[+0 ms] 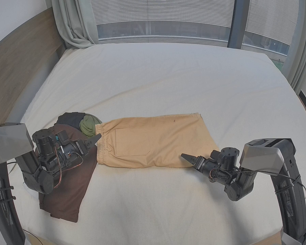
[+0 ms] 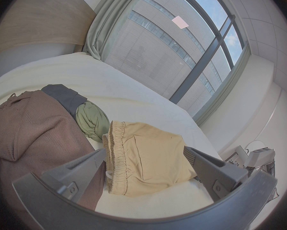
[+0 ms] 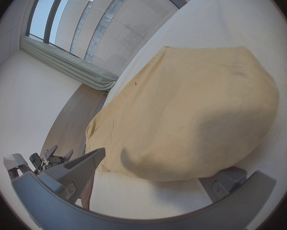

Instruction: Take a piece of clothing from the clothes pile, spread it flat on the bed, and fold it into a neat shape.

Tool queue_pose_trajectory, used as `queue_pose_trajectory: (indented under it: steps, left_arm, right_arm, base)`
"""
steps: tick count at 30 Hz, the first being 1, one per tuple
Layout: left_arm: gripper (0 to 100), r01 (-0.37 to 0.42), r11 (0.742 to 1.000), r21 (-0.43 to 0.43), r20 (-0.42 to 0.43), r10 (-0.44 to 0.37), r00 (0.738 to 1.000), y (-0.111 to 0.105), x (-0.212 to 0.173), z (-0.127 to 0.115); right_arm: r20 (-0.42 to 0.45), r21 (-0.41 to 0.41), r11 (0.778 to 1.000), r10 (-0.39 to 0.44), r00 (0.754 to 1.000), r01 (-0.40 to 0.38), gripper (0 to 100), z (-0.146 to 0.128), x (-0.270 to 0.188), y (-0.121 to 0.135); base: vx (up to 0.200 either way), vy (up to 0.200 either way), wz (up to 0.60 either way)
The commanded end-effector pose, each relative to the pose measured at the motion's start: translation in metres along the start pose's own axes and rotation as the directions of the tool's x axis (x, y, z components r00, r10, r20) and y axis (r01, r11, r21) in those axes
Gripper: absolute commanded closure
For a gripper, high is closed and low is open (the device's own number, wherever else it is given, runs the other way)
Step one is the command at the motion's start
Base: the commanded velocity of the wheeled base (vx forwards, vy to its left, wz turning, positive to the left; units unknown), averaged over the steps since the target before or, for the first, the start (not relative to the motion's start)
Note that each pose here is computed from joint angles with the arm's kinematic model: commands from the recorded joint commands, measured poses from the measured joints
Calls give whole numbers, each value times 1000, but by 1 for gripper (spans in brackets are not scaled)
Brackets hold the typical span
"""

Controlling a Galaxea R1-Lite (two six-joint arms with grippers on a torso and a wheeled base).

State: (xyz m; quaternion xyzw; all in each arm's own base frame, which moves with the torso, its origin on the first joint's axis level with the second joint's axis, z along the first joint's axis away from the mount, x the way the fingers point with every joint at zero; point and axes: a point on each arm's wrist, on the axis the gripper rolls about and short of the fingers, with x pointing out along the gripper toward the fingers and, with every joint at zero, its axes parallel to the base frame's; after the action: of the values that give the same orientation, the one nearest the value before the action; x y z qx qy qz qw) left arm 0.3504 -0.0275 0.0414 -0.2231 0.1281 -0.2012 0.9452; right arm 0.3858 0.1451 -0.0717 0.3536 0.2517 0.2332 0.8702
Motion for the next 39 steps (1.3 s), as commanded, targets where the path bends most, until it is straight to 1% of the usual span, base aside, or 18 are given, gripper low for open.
queue_pose_trajectory:
  steps: [1, 6, 12, 16, 19, 21, 22, 34, 37, 39]
  left_arm:
    - [0, 1, 1000, -1, -3, -1, 1000, 0, 1, -1]
    - [0, 4, 1000, -1, -7, -4, 1000, -1, 1, -2]
    - [0, 5, 1000, -2, -7, -5, 1000, -2, 1, -3]
    - [0, 7, 1000, 0, -8, -7, 1000, -2, 1, -3]
    - [0, 7, 1000, 0, -8, -7, 1000, -2, 1, -3]
    - [0, 7, 1000, -2, -8, -7, 1000, -2, 1, -3]
    - [0, 7, 1000, 0, -8, -7, 1000, -2, 1, -3]
    - [0, 1, 1000, -5, -13, -1, 1000, 0, 2, -5]
    - [0, -1, 1000, -5, -10, 1, 1000, 1, 2, -4]
    - [0, -2, 1000, -5, -8, 2, 1000, 2, 2, -3]
  right_arm:
    - [-12, 20, 1000, 8, 1000, -8, 0, -11, 11, -1]
    - [46, 22, 1000, -3, 999, 2, 0, -7, 20, -2]
    - [67, 31, 1000, 2, 998, -4, 0, -3, 24, -2]
    - [63, 35, 999, -3, 998, 1, 0, -4, 25, -3]
    - [90, 44, 999, -13, 996, 9, 0, -1, 27, -2]
    - [92, 45, 999, -18, 996, 14, 0, -2, 28, -4]
    - [92, 45, 999, -18, 996, 14, 100, -2, 28, -4]
    - [85, 44, 999, -20, 996, 17, 100, -4, 26, -3]
    - [83, 43, 999, -25, 996, 21, 100, -2, 20, 1]
    - [86, 39, 999, -25, 996, 22, 100, 5, 12, 9]
  base:
    - [0, 0, 0]
    - [0, 0, 0]
    - [0, 0, 0]
    - [0, 0, 0]
    - [0, 0, 0]
    - [0, 0, 0]
    - [0, 0, 0]
    - [0, 0, 0]
    - [0, 0, 0]
    - [0, 0, 0]
